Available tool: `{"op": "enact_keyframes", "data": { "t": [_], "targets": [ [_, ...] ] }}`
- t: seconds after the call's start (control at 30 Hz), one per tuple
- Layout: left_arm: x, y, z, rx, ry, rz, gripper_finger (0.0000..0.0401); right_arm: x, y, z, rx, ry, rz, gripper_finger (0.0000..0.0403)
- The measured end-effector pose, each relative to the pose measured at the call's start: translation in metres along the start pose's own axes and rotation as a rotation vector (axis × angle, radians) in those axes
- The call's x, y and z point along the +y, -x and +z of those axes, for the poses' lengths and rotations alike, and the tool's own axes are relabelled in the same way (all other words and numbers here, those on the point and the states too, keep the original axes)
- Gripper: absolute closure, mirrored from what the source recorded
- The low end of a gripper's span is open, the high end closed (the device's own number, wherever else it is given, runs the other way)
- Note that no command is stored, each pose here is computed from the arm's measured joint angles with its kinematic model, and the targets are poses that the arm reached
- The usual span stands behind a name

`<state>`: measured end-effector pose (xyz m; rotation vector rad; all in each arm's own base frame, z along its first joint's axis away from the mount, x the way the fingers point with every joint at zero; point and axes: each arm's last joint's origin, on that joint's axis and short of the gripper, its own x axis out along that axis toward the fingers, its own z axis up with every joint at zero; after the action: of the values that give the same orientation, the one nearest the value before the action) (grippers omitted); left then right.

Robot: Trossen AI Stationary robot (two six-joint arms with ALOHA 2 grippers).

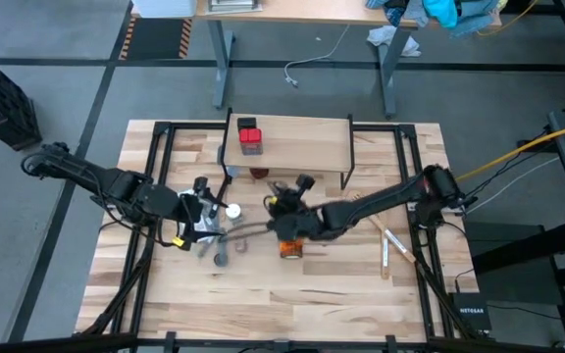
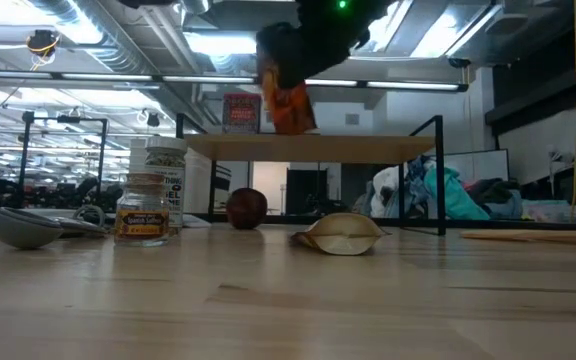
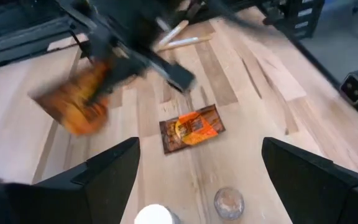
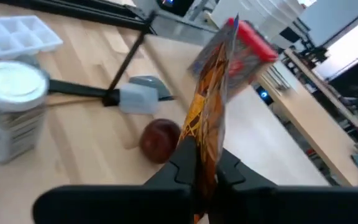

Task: Shelf spices
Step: Put the left orange seasoning pack on the shelf

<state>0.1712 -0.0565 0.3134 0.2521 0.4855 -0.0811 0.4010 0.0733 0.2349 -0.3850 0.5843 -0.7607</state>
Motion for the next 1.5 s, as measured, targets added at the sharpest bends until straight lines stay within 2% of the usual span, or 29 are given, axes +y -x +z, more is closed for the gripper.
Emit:
{"op": "enact_keyframes", "data": {
  "t": [0.13, 0.37, 0.53, 0.67, 0.87, 1.1, 1.27, 1.5],
  "targets": [
    [0.001, 0.000, -0.008, 0.018, -0.002, 0.042, 0.0070, -0.039, -0.007, 0.015, 0.004, -0.006, 0.049, 0.0396],
    [0.002, 0.005, -0.026, 0.022, 0.024, 0.094, 0.0070, -0.110, -0.015, 0.035, -0.055, -0.036, 0.201, 0.0396],
    [0.005, 0.013, -0.033, -0.008, 0.067, 0.107, 0.0070, -0.152, -0.027, 0.038, -0.098, -0.056, 0.298, 0.0396],
    [0.006, 0.018, -0.034, -0.040, 0.101, 0.108, 0.0070, -0.177, -0.047, 0.031, -0.117, -0.080, 0.418, 0.0396],
    [0.007, 0.020, -0.036, -0.046, 0.127, 0.108, 0.0070, -0.199, -0.083, 0.000, -0.167, -0.132, 0.516, 0.0396],
    [0.007, 0.020, -0.033, -0.068, 0.134, 0.108, 0.0070, -0.220, -0.105, -0.028, -0.279, -0.182, 0.634, 0.0396],
    [0.007, 0.020, -0.030, -0.097, 0.120, 0.110, 0.0070, -0.228, -0.113, -0.043, -0.294, -0.198, 0.634, 0.0396],
    [0.007, 0.020, -0.028, -0.121, 0.098, 0.115, 0.0070, -0.216, -0.126, -0.053, -0.291, -0.167, 0.637, 0.0396]
  ]
}}
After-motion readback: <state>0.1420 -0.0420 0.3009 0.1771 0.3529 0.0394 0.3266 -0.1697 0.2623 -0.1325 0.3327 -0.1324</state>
